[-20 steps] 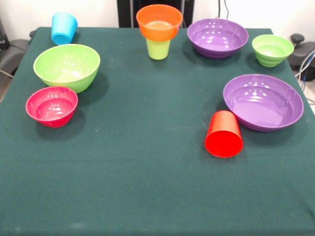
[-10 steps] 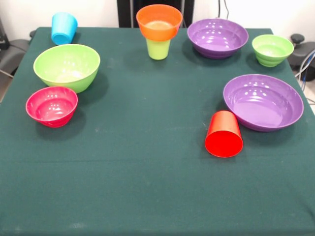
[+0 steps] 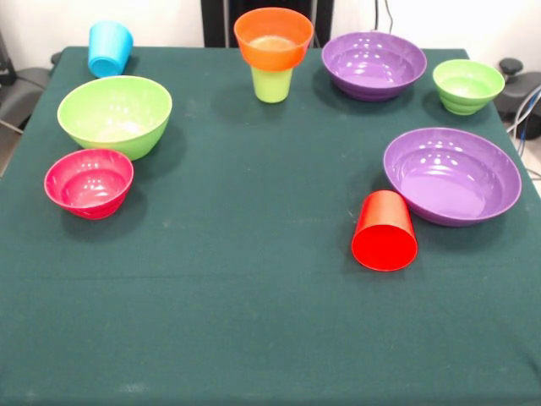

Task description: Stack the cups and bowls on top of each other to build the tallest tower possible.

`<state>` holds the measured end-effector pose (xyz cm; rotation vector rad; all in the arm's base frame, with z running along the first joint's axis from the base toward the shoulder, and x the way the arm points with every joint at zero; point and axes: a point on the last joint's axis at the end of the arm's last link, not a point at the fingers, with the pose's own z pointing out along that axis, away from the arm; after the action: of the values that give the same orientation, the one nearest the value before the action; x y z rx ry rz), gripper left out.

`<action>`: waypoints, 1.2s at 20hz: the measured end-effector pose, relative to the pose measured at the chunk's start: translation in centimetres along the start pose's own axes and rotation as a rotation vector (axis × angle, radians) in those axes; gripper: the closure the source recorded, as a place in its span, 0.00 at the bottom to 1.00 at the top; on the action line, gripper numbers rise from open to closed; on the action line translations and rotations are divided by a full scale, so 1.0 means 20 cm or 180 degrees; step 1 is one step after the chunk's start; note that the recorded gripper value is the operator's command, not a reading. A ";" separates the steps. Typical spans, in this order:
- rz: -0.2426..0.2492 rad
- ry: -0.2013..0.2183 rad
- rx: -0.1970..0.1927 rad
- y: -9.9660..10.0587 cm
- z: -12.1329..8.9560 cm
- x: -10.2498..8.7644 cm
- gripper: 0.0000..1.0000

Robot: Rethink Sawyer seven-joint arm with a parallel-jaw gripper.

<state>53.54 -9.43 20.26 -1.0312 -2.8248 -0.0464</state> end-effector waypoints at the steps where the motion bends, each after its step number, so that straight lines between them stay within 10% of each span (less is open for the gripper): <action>1: -0.0001 0.0016 0.0003 -0.02 0.00 -0.03 0.00; 24: -0.0424 0.0046 -0.0004 -0.07 0.27 -0.42 0.00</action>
<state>58.41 -15.37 13.80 -0.8380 -2.8764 -0.0689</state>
